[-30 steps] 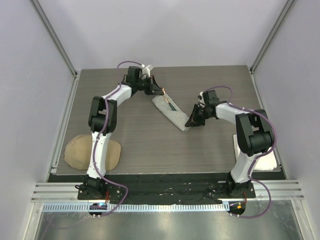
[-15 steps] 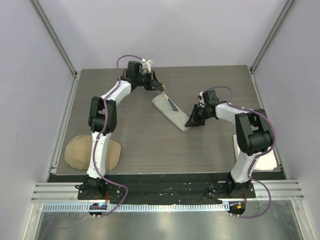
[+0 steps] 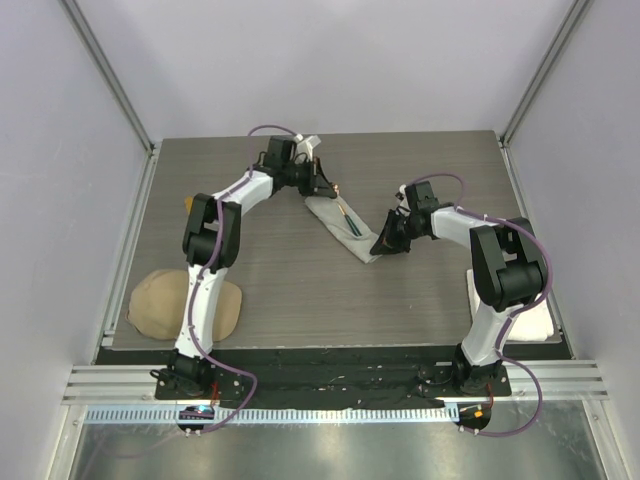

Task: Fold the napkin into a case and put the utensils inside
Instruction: Insert the spoon into the folded napkin.

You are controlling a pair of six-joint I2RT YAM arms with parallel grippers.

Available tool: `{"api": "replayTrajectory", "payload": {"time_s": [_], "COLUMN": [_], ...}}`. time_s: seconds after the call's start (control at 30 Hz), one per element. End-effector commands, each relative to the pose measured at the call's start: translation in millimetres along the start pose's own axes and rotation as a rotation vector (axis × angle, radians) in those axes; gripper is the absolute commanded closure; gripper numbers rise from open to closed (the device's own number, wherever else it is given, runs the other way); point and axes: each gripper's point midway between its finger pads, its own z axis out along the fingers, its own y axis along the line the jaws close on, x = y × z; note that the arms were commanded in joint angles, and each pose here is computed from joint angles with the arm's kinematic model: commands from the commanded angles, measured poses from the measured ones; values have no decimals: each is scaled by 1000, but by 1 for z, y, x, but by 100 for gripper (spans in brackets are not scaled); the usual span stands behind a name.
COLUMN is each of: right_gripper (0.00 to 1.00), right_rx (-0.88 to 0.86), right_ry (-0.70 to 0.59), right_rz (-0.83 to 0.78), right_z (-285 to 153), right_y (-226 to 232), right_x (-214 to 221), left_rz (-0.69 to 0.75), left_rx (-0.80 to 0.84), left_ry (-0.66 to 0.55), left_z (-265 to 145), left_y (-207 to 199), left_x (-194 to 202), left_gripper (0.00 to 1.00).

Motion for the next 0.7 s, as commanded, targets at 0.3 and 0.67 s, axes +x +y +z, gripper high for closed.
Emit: {"api": "replayTrajectory", "payload": {"time_s": [0.3, 0.67], "right_gripper": [99, 99], "right_rx": [-27, -7], "right_ry": [-37, -60], "right_rz": [-39, -28], "right_z": [-13, -14], "right_y": [11, 9], "right_x": [-3, -12], "left_rz": [84, 78], "left_rx": [59, 83], "left_ry": [-89, 3], "left_z": [-4, 1], "left_y": [-30, -19], "left_x": [-40, -11], "left_gripper": [100, 100]}}
